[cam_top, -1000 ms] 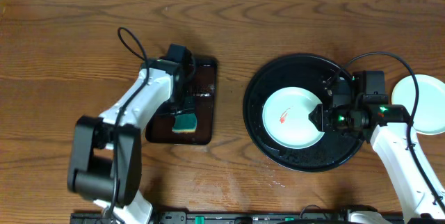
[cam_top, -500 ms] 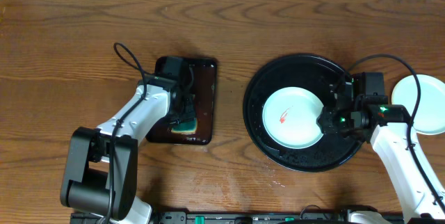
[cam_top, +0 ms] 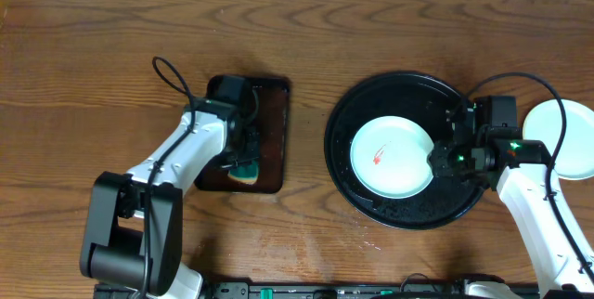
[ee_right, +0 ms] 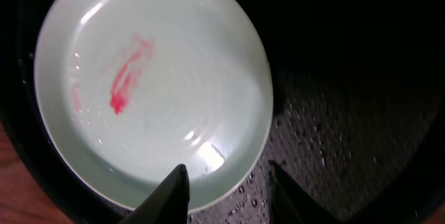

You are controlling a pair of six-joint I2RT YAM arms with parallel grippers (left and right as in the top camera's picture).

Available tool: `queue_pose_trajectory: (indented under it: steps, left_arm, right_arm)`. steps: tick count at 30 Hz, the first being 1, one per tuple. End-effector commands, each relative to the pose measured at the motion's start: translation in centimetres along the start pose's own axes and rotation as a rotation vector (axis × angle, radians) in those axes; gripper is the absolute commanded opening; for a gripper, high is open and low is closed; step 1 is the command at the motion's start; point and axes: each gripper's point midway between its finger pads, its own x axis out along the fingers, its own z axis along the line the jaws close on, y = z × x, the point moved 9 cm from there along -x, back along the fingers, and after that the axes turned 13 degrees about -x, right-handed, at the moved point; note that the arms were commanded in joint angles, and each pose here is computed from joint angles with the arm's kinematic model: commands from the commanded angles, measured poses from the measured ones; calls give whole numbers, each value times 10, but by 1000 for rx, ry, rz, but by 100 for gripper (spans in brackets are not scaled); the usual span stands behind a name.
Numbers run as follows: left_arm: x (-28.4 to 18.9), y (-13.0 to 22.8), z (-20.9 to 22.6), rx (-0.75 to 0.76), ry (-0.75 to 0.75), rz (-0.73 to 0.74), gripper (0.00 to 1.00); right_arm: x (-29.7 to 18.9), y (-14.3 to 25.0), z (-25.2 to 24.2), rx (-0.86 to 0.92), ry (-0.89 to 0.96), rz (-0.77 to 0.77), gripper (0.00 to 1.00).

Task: Clean dirty plates on tray and stack at the side
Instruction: 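Carry the sponge with the left gripper over the remaining plate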

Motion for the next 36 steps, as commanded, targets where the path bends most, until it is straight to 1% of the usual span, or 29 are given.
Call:
queue_pose_trajectory:
  steps: [1,5,10,11,13,14,17,19,21,23,27,29,33,36]
  left_arm:
    - [-45,-15,-13,51,47,-93,7]
    - [-94,-19,-19,55,100,-157,8]
    - [-122,-12,-32,92,220,-197,7]
    - [-124,-9,-37,106,250,-197,7]
    - [-126,-3,-49,142,302,-190,8]
    - [-126,-1,-54,160,321,-187,8]
    - [-128,10,-73,227,368,-206,8]
    - [-132,16,-85,267,399,-226,8]
    - [-139,24,-101,317,442,-253,7]
    - [-144,31,-111,351,471,-269,7]
    - [-146,45,-127,410,509,-281,7]
    - [-142,53,-139,446,524,-277,7]
    - [-128,69,-162,511,542,-263,7]
    - [-107,81,-185,533,548,-232,7]
  right_arm:
    - [3,0,-1,-9,-14,-23,35]
    - [12,-5,-9,26,-7,-26,36]
    - [39,-6,-21,53,9,34,38]
    - [46,-5,-23,60,5,51,36]
    - [56,-3,-26,87,-7,80,25]
    - [59,-2,-27,96,-8,91,22]
    - [67,1,-28,107,-12,123,21]
    - [71,3,-27,111,-30,141,18]
    - [73,3,-20,120,-114,143,1]
    - [73,3,-19,122,-130,140,1]
    - [73,3,-22,108,-78,146,1]
    - [74,3,-20,74,-77,149,1]
    - [75,6,-18,32,-2,177,1]
    - [77,6,-14,-31,62,194,1]
